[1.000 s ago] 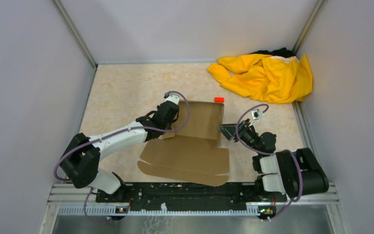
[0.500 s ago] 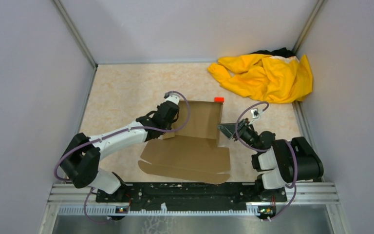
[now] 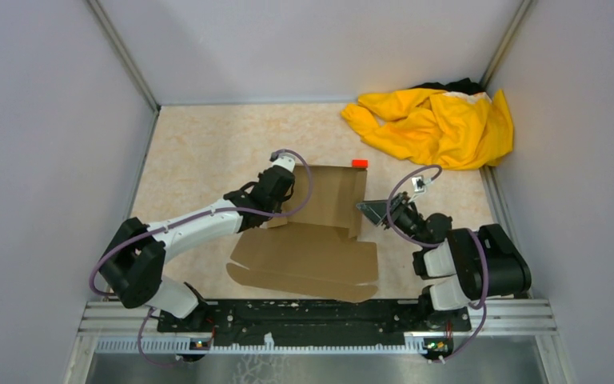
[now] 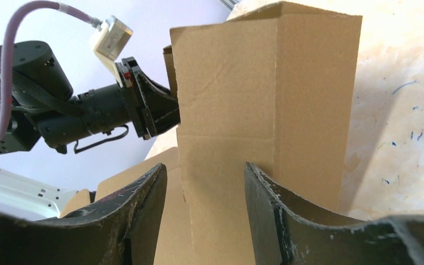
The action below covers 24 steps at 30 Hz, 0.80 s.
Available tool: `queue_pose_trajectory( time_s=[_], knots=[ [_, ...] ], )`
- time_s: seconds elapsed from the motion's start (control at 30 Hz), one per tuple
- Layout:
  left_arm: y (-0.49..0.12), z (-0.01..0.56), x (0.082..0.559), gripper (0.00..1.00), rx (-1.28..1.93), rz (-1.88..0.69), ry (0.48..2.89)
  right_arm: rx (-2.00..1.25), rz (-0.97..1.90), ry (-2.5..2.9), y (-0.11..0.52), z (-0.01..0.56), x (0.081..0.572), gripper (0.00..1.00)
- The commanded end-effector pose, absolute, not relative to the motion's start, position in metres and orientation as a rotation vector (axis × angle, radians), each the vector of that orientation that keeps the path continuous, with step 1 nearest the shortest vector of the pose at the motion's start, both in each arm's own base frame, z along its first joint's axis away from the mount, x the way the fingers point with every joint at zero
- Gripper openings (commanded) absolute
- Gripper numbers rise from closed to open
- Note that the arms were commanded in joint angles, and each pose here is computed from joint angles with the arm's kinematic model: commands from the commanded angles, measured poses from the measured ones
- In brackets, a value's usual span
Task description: Fold the paper box
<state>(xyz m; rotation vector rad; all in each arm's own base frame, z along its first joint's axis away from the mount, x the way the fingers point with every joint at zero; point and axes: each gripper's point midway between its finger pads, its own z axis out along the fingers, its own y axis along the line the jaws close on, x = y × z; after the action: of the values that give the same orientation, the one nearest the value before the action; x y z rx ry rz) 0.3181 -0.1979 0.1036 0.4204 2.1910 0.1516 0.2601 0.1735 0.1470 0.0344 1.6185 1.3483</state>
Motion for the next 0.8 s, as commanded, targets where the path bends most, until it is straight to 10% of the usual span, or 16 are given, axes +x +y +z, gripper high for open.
queue_pose_trajectory(
  time_s=[0.0,0.77],
  knots=[
    [-0.185,0.067,0.294,0.32,0.588,0.249,2.289,-0.096,1.341,1.389,0.174,0.202,0.262,0.53],
    [-0.186,0.067,0.294,0.32,0.597,0.251,2.285,-0.053,0.957,1.751,0.166,0.133,0.299,0.43]
  ],
)
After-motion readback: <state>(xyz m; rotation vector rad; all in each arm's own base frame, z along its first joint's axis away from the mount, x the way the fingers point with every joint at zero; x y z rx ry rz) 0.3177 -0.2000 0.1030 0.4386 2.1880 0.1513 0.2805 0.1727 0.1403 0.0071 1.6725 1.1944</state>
